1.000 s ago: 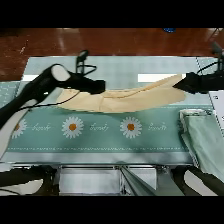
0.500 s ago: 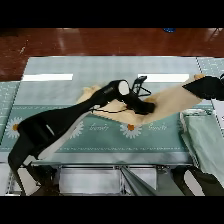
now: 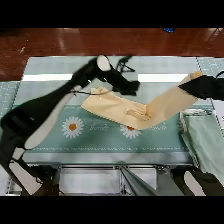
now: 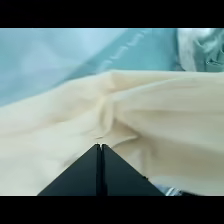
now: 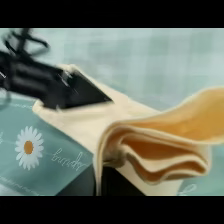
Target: Fold the shirts.
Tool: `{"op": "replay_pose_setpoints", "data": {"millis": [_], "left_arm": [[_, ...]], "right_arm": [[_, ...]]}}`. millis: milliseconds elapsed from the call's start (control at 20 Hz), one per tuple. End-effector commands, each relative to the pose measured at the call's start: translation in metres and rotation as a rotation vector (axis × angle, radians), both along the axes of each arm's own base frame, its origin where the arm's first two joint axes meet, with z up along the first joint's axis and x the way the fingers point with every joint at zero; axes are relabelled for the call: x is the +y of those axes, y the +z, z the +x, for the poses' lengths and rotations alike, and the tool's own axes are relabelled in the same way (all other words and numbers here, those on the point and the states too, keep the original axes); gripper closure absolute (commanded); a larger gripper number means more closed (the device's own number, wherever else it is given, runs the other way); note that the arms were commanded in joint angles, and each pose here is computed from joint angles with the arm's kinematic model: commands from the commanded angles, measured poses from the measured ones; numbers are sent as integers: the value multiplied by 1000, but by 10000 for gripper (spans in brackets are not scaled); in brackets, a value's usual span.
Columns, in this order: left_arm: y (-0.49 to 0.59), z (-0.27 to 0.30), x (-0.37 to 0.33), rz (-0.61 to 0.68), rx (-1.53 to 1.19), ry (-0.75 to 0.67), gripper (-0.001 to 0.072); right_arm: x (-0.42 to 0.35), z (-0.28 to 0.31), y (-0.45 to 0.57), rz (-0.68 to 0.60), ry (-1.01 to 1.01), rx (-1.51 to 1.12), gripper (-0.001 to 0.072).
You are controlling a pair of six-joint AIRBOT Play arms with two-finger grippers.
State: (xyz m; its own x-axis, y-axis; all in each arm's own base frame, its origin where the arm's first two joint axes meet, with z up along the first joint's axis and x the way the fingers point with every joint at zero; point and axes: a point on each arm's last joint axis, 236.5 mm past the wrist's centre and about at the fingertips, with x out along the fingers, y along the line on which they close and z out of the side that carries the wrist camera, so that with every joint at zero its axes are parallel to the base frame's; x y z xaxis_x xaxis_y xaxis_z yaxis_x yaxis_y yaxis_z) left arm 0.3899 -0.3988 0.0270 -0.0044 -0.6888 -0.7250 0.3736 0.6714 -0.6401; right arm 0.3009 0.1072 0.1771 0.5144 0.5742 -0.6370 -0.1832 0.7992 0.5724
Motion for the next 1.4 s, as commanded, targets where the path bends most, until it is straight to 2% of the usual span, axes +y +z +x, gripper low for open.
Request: {"op": "replay_pose_setpoints", "data": {"millis": [0, 150, 300, 500, 750, 800, 850, 900, 1050, 1200, 1250, 1350], "left_arm": [[51, 44, 126, 157, -134, 118, 688], [114, 44, 219, 284, -311, 236, 689], [158, 3, 284, 407, -457, 335, 688], [161, -68, 293, 343, -521, 404, 688], [92, -121, 281, 233, -383, 460, 688], [76, -126, 275, 211, -343, 460, 688], [61, -128, 271, 194, -310, 466, 688], [48, -125, 268, 180, -292, 483, 688], [18, -120, 266, 165, -246, 520, 688], [6, -119, 266, 182, -212, 516, 688], [5, -119, 266, 184, -207, 515, 688], [5, -118, 266, 182, -210, 519, 688]], "right_arm": [[50, 17, -9, 57, 98, 15, 686], [109, 50, -15, 108, 169, 9, 686], [173, 74, -33, 150, 260, 58, 685], [243, 90, -84, 157, 337, 138, 685], [285, 99, -147, 188, 318, 238, 685], [293, 102, -155, 210, 296, 249, 628], [299, 107, -161, 230, 273, 247, 400], [301, 113, -164, 230, 270, 220, 300], [280, 120, -144, 245, 275, 212, 298], [202, 109, -93, 217, 340, 230, 299], [165, 101, -81, 145, 353, 224, 299], [64, 83, -74, -129, 243, 230, 299]]}}
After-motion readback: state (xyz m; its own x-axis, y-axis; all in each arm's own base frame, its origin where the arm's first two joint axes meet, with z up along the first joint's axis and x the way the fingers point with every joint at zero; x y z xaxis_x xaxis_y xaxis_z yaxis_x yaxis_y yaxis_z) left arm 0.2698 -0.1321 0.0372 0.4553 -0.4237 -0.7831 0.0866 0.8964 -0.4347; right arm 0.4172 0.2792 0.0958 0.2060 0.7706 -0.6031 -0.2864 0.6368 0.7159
